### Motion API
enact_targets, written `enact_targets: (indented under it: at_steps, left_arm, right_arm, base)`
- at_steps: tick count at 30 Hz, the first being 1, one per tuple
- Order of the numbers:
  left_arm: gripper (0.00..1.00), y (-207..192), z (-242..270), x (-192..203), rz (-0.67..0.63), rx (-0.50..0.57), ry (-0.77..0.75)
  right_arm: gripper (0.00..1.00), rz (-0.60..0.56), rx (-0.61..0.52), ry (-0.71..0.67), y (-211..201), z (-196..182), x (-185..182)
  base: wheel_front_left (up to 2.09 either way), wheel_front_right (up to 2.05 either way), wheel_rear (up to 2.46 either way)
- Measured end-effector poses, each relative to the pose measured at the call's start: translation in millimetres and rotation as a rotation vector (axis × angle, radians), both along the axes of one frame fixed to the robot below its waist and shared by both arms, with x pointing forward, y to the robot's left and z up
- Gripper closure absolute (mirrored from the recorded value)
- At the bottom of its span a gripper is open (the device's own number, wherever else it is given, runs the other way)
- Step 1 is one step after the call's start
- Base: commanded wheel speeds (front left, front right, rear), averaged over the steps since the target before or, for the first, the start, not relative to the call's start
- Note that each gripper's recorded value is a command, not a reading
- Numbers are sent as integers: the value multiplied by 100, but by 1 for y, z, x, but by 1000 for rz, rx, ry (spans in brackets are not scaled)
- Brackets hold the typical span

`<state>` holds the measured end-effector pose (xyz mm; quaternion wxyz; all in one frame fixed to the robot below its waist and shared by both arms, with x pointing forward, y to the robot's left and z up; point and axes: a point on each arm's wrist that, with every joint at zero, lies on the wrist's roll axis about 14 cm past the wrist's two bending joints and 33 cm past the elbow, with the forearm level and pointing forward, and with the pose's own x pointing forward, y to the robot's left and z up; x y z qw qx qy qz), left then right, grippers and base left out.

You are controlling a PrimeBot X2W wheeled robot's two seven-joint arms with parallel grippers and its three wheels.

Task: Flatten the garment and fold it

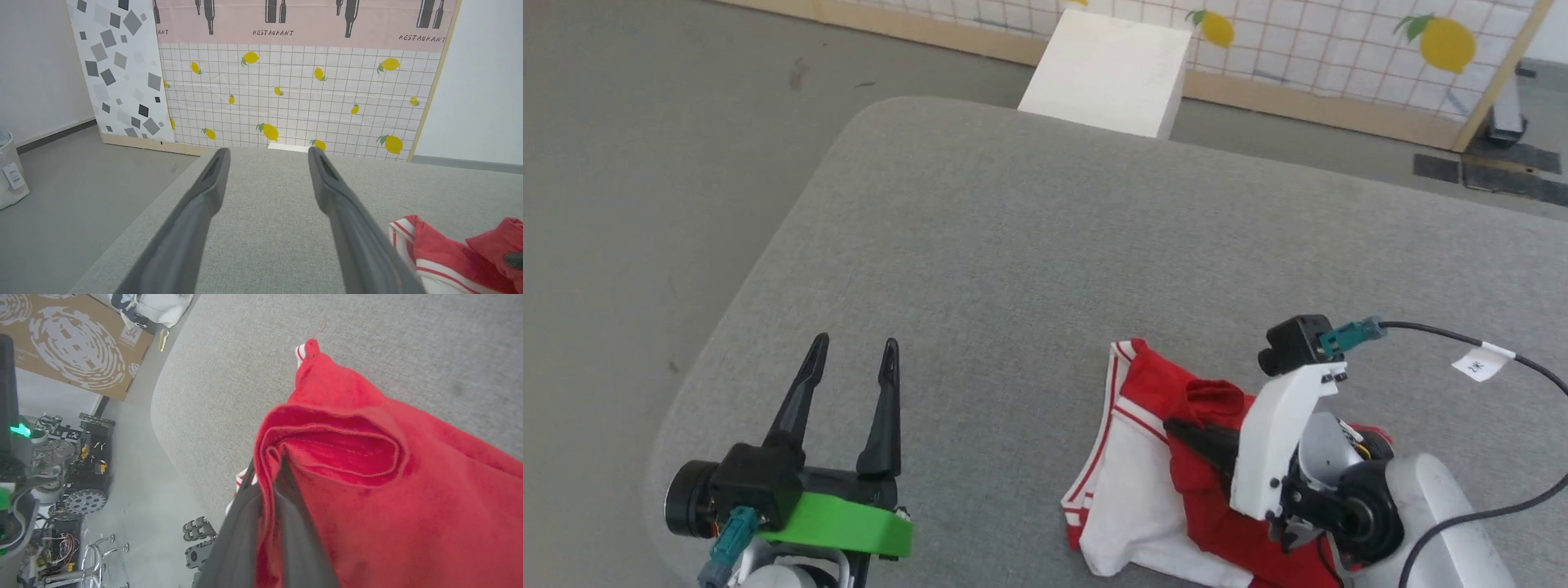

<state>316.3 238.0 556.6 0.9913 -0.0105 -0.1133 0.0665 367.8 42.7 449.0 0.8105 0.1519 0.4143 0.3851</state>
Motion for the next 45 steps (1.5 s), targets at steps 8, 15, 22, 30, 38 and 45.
enact_targets:
  at_steps: [8,15,22,30,38,45]
  left_arm:
    - [0,9,-6,-4,36,-1,25]
    - [0,9,-6,-2,31,-4,20]
    - [0,-1,-1,4,-8,-21,-4]
    - [0,-17,7,15,-70,-49,-37]
    - [0,-40,10,27,-149,-64,-53]
    - [0,-62,4,34,-218,-73,-31]
  right_arm:
    - [0,62,66,76,34,-13,-4]
    - [0,29,100,13,37,1,7]
    - [0,-69,20,-416,3,54,59]
    - [0,-220,-199,-975,-95,111,104]
    - [0,-448,-280,-1127,-189,131,89]
    - [0,-617,-277,-1184,-231,135,48]
  base:
    - [0,0,0]
    - [0,0,0]
    - [0,0,0]
    - [0,0,0]
    - [0,0,0]
    - [0,0,0]
